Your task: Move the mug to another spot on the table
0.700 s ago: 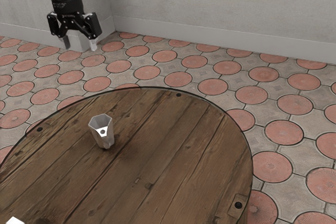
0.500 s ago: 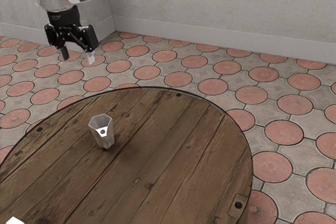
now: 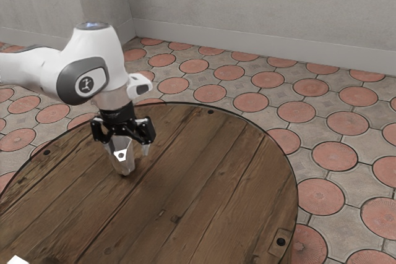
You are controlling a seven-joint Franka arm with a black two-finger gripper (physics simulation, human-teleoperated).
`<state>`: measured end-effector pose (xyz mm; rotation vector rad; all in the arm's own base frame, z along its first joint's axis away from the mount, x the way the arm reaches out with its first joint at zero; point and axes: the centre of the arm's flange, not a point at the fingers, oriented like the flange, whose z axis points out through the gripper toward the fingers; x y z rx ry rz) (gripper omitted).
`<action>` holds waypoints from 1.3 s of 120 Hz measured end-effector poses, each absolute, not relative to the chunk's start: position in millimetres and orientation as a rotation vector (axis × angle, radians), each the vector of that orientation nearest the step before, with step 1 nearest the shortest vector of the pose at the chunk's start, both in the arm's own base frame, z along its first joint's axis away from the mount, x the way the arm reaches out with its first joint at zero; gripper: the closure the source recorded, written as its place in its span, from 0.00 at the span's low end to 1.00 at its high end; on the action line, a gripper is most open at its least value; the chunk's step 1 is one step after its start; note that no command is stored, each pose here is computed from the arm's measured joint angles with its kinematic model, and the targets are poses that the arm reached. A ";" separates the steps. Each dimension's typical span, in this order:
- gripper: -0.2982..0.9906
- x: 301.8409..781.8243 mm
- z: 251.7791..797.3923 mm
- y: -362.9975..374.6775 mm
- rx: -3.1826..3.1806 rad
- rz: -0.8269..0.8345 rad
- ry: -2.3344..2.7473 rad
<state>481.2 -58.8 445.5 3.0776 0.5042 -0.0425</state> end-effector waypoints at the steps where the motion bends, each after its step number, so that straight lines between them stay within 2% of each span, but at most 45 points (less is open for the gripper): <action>1: 0.25 482.2 444.3 -58.0 3.081 -0.030 0.516; 16: 0.25 498.3 426.9 -55.6 3.135 0.146 0.672; 30: 0.25 510.3 407.6 -56.8 3.079 0.234 0.890; 57: 0.25 505.6 353.8 -16.8 2.859 0.186 1.416; 90: 0.25 496.8 301.3 -10.1 2.709 0.126 1.731; 110: 0.26 500.0 282.2 -21.7 2.781 0.206 1.683; 128: 0.29 504.3 274.7 2.2 2.794 0.294 1.697; 156: 0.36 509.1 261.8 4.8 2.782 0.351 1.681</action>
